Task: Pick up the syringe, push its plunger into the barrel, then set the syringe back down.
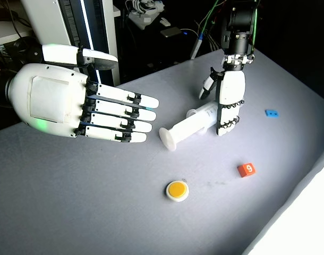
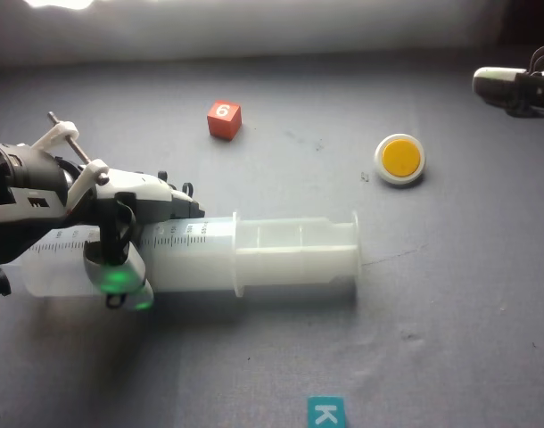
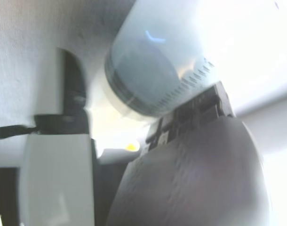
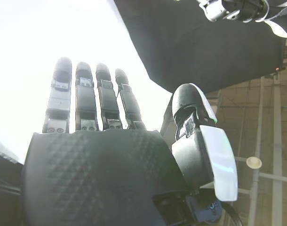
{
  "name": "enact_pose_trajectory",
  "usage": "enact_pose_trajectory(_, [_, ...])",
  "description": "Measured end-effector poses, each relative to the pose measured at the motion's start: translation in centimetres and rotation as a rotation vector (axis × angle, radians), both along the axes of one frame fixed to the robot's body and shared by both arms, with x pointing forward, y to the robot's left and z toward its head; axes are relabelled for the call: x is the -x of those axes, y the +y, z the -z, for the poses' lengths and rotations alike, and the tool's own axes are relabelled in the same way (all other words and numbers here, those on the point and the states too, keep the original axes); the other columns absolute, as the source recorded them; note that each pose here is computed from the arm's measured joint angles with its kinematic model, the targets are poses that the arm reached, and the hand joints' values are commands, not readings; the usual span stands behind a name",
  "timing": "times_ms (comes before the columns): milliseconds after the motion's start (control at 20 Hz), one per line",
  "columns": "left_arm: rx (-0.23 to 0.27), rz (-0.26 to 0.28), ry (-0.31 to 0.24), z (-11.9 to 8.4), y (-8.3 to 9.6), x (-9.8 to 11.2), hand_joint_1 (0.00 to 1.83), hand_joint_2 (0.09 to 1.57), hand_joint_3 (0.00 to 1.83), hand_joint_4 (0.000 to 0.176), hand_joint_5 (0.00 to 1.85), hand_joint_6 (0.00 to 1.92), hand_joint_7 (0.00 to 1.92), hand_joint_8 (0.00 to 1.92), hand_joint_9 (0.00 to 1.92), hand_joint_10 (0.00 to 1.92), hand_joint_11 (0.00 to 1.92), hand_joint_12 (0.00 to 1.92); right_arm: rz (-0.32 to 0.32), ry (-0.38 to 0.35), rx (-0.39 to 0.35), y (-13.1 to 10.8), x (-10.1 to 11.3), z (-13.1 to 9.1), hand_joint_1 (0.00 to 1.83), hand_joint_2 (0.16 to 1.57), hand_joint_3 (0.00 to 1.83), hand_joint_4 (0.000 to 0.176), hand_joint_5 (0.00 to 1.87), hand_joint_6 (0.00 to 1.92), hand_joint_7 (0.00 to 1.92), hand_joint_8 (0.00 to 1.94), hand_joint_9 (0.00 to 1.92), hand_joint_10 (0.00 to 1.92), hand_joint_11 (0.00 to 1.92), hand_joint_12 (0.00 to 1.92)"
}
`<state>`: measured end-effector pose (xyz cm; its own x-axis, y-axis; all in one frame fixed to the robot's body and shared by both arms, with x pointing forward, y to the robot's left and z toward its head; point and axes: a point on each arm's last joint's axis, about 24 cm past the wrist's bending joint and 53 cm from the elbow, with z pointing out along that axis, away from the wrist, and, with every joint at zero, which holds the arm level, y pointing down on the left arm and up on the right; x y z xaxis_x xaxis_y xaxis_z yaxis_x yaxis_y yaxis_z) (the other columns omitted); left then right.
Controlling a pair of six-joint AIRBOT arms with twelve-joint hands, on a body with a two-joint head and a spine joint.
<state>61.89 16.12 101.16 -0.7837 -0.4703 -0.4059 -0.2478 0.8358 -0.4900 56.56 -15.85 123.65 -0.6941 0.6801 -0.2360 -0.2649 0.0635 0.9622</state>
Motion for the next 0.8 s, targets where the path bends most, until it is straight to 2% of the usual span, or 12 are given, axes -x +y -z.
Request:
enact_pose_trajectory(50, [0.001,0.001,-0.001,-0.02,-0.03,-0.02,1.20,1.15,0.01,0.000,0.26,0.04,0.33,0.03,0.31,0.07,0.00,0.86,0.008,0.003,-0.007,-0.15,-0.15,-0.06,0.00,1.33,0.00,0.000,0.15,0.01,0.14,0.00,0.11,0.00,0.00,0.35])
enact_pose_trajectory(100, [0.001,0.002,-0.004,-0.06,-0.03,-0.06,1.16,1.15,0.00,0.000,0.32,0.03,0.40,0.02,0.38,0.07,0.00,1.00,0.018,0.007,-0.014,-0.32,-0.33,-0.12,0.00,1.33,0.00,0.000,0.14,0.00,0.12,0.00,0.08,0.01,0.00,0.26])
enact_pose_trajectory(200, [0.001,0.008,-0.017,-0.25,0.02,-0.39,1.16,1.12,0.00,0.000,0.45,0.05,0.57,0.03,0.56,0.09,0.01,1.24,0.026,0.011,-0.023,-0.44,-0.50,-0.15,0.00,1.33,0.00,0.000,0.15,0.00,0.14,0.01,0.10,0.01,0.00,0.38])
enact_pose_trajectory(300, [0.005,0.015,-0.026,-0.40,-0.17,-0.49,1.16,1.12,0.00,0.000,0.64,0.09,0.77,0.07,0.75,0.16,0.22,1.22,0.020,0.012,-0.021,-0.26,-0.40,-0.04,0.00,1.32,0.00,0.000,0.14,0.01,0.13,0.01,0.09,0.00,0.00,0.31])
enact_pose_trajectory(350, [0.006,0.016,-0.028,-0.43,-0.19,-0.53,1.19,1.11,0.00,0.000,0.73,0.12,0.86,0.08,0.84,0.18,0.31,1.21,0.020,0.012,-0.022,-0.24,-0.40,-0.03,0.00,1.31,0.00,0.000,0.16,0.01,0.14,0.01,0.11,0.01,0.00,0.35])
enact_pose_trajectory(400, [0.008,0.016,-0.029,-0.50,-0.25,-0.57,1.21,1.16,0.00,0.000,0.75,1.05,0.98,0.81,0.98,0.27,0.48,1.21,0.021,0.013,-0.022,-0.25,-0.41,-0.02,0.00,1.31,0.00,0.000,0.15,0.00,0.14,0.00,0.10,0.00,0.00,0.32])
enact_pose_trajectory(450, [0.011,0.014,-0.029,-0.55,-0.29,-0.58,1.34,1.14,0.01,0.000,0.79,1.16,0.96,0.99,0.91,1.04,0.61,1.27,0.021,0.013,-0.023,-0.26,-0.43,-0.04,0.00,1.32,0.00,0.000,0.16,0.00,0.14,0.00,0.10,0.00,0.00,0.30])
enact_pose_trajectory(550, [0.017,0.007,-0.019,-0.46,-0.29,-0.46,1.38,1.11,0.00,0.000,0.88,1.02,1.04,0.96,0.91,1.20,0.73,1.29,0.021,0.013,-0.022,-0.25,-0.42,-0.03,0.00,1.32,0.00,0.000,0.16,0.00,0.15,0.00,0.11,0.00,0.00,0.32])
enact_pose_trajectory(650, [0.020,-0.010,0.000,-0.19,-0.13,-0.21,1.38,1.12,0.00,0.000,0.88,1.01,1.01,1.03,0.89,1.25,0.71,1.35,0.022,0.014,-0.025,-0.25,-0.44,-0.03,0.00,1.32,0.00,0.000,0.13,0.00,0.12,0.00,0.07,0.00,0.00,0.22])
enact_pose_trajectory(750, [0.019,-0.011,0.001,-0.16,-0.07,-0.20,1.38,1.12,0.00,0.000,0.90,0.98,1.02,1.04,0.88,1.25,0.70,1.36,0.023,0.019,-0.036,-0.13,-0.50,0.05,0.00,1.32,0.00,0.000,0.15,0.01,0.15,0.01,0.10,0.01,0.00,0.30])
enact_pose_trajectory(800, [0.018,-0.012,0.001,-0.16,-0.02,-0.24,1.38,1.13,0.00,0.000,0.87,1.01,1.00,1.05,0.87,1.27,0.68,1.36,0.030,0.022,-0.054,-0.18,-0.65,-0.08,0.00,1.32,0.00,0.000,0.14,0.00,0.13,0.00,0.09,0.00,0.00,0.29])
